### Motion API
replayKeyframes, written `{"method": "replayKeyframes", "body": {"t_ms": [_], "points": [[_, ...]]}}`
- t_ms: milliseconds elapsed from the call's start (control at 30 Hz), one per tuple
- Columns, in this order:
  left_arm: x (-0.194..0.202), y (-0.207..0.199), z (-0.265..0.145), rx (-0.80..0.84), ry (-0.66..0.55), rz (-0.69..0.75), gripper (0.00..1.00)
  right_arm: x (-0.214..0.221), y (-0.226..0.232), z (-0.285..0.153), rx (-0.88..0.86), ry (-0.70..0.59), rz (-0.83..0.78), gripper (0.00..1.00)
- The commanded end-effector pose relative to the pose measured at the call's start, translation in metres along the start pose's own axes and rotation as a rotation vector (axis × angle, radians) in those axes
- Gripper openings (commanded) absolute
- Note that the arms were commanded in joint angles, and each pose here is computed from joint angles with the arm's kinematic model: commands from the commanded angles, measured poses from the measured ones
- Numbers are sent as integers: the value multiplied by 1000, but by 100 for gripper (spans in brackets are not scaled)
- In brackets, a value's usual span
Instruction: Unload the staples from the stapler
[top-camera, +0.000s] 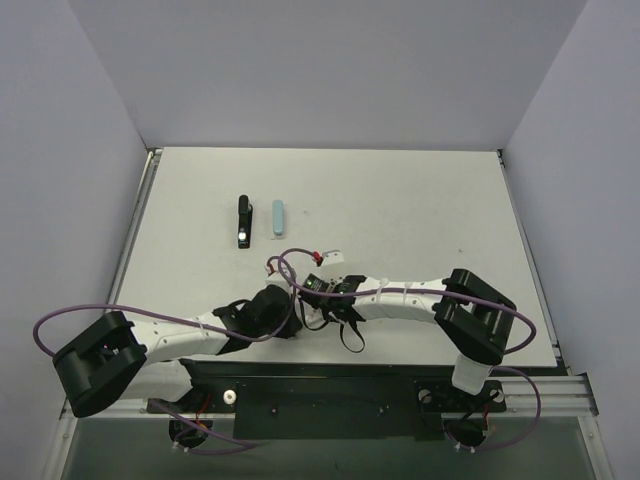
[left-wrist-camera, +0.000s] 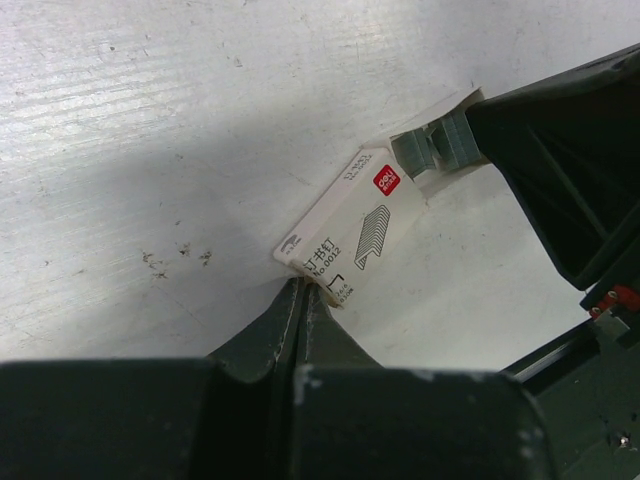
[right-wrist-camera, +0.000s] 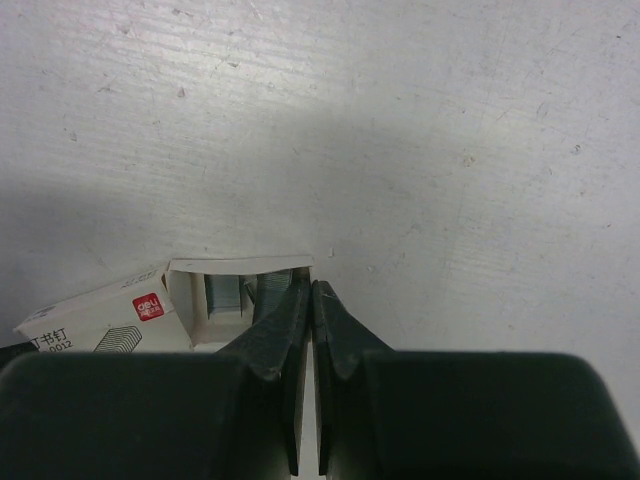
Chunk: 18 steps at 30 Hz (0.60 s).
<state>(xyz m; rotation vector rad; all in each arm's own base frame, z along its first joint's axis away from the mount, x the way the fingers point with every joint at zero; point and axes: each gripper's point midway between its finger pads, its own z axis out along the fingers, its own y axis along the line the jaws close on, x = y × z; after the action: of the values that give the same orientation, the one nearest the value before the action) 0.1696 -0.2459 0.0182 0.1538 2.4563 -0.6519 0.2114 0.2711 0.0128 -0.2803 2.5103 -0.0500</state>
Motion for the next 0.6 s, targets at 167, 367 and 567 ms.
{"method": "replayKeyframes", "body": {"t_ms": [167, 367, 567], "points": [[14, 15, -5, -39, 34, 80, 0, 24, -14, -9, 22, 27, -63, 0], [14, 17, -6, -43, 28, 92, 0, 29, -19, -12, 28, 24, -73, 0], [12, 12, -5, -28, 26, 90, 0, 29, -17, -15, 18, 17, -67, 0]]}}
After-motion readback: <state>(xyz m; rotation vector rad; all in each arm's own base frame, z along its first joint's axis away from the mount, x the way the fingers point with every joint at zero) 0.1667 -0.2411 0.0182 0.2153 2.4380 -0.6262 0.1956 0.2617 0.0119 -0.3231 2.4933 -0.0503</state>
